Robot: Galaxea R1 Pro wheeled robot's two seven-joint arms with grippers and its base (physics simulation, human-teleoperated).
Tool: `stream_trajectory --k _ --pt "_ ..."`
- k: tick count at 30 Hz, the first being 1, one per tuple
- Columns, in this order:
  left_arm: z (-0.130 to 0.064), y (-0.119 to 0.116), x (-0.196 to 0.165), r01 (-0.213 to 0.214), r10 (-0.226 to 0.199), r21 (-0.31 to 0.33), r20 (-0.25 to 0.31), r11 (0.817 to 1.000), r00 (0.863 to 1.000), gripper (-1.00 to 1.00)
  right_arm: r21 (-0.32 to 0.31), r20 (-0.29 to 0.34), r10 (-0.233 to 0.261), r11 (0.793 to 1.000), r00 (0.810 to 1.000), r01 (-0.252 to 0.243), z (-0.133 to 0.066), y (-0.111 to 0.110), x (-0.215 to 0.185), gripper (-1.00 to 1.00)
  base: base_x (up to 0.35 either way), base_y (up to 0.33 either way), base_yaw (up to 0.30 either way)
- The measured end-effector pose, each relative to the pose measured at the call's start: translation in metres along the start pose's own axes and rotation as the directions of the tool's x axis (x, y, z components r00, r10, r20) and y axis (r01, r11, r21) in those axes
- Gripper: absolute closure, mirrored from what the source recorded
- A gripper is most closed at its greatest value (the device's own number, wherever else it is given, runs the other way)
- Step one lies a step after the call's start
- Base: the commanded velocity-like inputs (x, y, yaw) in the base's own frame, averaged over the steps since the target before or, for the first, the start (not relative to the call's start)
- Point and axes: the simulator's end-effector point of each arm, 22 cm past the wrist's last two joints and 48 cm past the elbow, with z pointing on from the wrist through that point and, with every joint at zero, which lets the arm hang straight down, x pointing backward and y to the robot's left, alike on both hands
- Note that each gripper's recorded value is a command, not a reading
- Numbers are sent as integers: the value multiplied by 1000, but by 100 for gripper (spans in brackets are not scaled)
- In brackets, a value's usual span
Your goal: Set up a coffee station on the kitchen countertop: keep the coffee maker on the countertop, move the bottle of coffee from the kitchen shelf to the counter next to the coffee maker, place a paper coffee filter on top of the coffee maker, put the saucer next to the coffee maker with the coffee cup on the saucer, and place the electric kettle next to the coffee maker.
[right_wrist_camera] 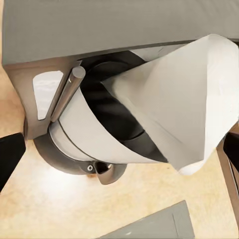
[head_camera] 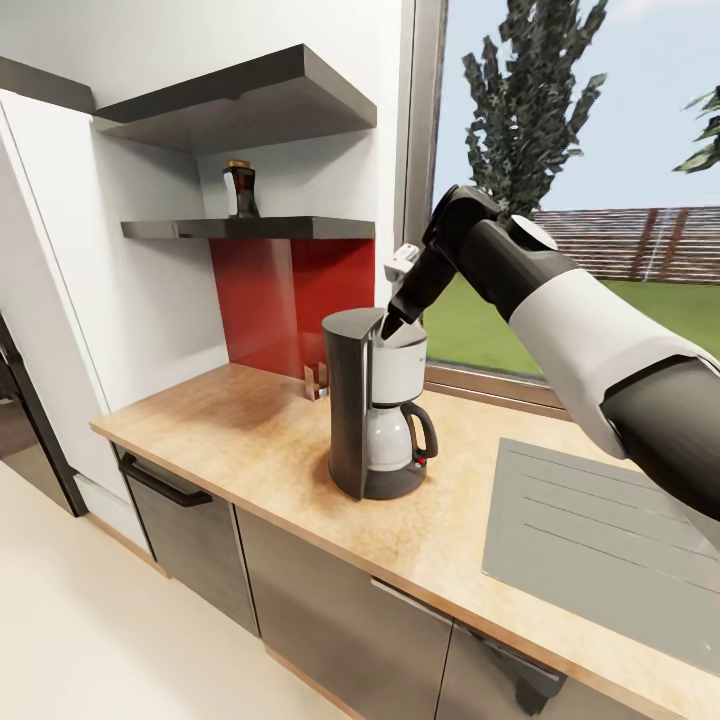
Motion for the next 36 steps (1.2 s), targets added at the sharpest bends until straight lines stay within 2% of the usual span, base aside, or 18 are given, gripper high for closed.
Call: stream_trajectory --k 12,21,36 --pt "0 0 0 1 -1 0 0 1000 1000 -100 -5 4 7 1000 1000 -7 -2 -2 1 -100 0 0 0" --pt "0 0 0 0 0 0 -1 1000 1000 -100 -40 64 53 998 997 -50 -12 -4 -9 -100 0 0 0" --pt "0 0 0 0 0 0 -1 1000 1000 -100 -46 69 58 997 996 -55 -12 -3 -10 -100 0 0 0"
